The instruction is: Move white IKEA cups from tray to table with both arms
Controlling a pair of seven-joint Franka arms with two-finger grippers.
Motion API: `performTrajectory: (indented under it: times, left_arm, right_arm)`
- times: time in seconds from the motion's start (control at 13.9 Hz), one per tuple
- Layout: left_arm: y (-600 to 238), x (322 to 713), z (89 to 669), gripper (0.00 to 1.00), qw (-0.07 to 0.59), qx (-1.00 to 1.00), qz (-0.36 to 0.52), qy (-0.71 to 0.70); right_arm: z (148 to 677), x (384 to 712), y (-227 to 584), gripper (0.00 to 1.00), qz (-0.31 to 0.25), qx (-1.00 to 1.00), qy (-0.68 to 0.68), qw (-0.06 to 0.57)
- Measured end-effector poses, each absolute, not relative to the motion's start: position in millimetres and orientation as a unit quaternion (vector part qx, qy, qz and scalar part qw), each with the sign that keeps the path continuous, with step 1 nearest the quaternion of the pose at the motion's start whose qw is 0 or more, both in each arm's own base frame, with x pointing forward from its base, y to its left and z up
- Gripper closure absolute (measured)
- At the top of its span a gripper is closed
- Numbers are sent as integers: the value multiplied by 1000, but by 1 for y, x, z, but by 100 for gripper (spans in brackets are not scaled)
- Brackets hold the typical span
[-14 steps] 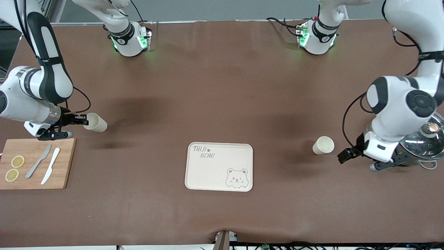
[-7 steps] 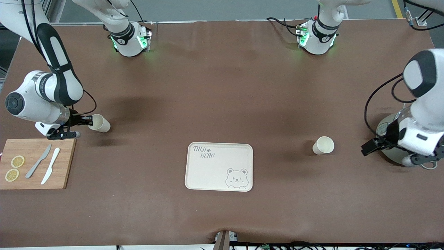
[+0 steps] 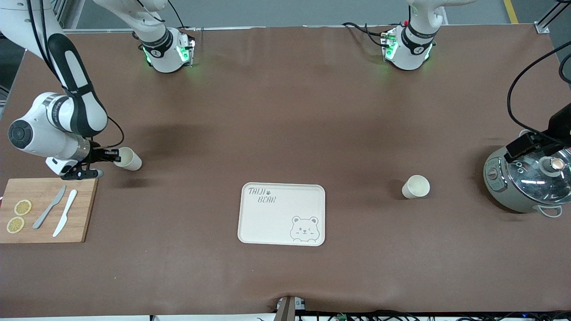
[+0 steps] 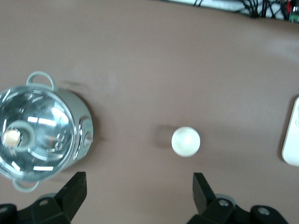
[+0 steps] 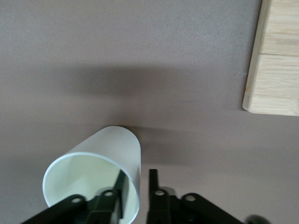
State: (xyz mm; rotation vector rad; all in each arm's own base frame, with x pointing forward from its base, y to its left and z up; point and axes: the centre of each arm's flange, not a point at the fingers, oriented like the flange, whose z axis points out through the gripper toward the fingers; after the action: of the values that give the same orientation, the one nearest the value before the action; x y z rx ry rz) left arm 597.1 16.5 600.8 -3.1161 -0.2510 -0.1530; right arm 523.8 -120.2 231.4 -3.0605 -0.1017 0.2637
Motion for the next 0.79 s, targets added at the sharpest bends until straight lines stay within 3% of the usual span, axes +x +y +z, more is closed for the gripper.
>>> performTrajectory:
  times: [0.5, 0.79]
  left_arm:
    - [16, 541, 659, 0, 8, -996, -29, -82]
    - [11, 523, 667, 0, 10, -997, -7, -79]
  right_arm:
    - [286, 560, -114, 1, 113, -991, -47, 49]
    - [335, 591, -107, 0, 95, -993, -61, 46]
